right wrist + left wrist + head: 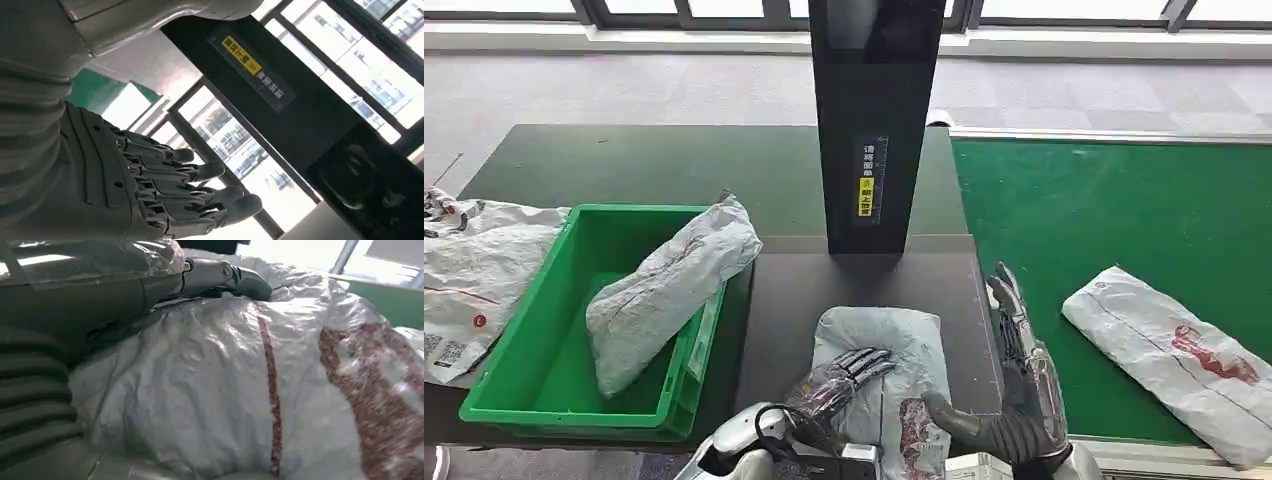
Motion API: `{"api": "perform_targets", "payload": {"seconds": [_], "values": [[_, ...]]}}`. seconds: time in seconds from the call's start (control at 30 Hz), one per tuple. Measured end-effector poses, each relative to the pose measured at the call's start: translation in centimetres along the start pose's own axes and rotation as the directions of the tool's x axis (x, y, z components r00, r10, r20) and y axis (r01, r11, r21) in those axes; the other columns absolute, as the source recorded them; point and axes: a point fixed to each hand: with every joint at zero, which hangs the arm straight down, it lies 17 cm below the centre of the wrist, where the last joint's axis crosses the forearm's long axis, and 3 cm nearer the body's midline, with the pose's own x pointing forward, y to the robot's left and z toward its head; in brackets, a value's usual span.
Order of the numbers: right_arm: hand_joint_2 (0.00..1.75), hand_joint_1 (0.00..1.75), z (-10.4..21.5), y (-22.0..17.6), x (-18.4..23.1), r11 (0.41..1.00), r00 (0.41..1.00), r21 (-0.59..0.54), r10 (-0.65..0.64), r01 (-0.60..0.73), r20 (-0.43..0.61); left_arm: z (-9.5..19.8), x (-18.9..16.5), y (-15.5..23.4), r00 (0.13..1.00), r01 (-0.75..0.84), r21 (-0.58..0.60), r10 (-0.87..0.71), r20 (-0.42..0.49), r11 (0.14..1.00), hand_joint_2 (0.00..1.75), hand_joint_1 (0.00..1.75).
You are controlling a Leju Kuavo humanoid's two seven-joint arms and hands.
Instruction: Moved the parcel from conveyor to table for the left to box.
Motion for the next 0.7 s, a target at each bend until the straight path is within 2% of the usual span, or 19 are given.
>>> {"api": "perform_targets", "payload": {"seconds": [0.2,0.23,0.37,0.47,0.7], "values": [[1.75,0.0,-0.3,-0.4,0.0,1.0,1.0,-0.013,-0.009,0.009,0.006,-0.3,2.3,-1.1,0.987,-0.085,-0.089,0.096,0.13,0.992,1.75,0.0],[1.75,0.0,-0.4,-0.5,0.0,1.0,1.0,-0.017,-0.011,0.011,0.008,-0.4,2.7,-0.9,0.981,-0.104,-0.09,0.116,0.153,0.991,1.75,1.75],[1.75,0.0,-0.2,-0.7,0.0,0.999,1.0,-0.032,-0.011,0.011,0.001,-0.9,3.6,1.8,0.969,-0.146,0.041,0.135,0.208,0.988,1.75,1.75],[1.75,0.0,0.2,-0.9,0.5,0.999,1.0,-0.049,-0.01,0.01,0.0,-1.5,3.2,4.4,0.982,-0.12,0.176,0.09,0.169,0.977,1.75,1.75],[1.75,0.0,0.4,-1.0,0.8,0.998,1.0,-0.058,-0.014,0.014,-0.007,-1.9,3.5,5.2,0.985,-0.101,0.219,0.067,0.161,0.971,1.75,1.75]]}}
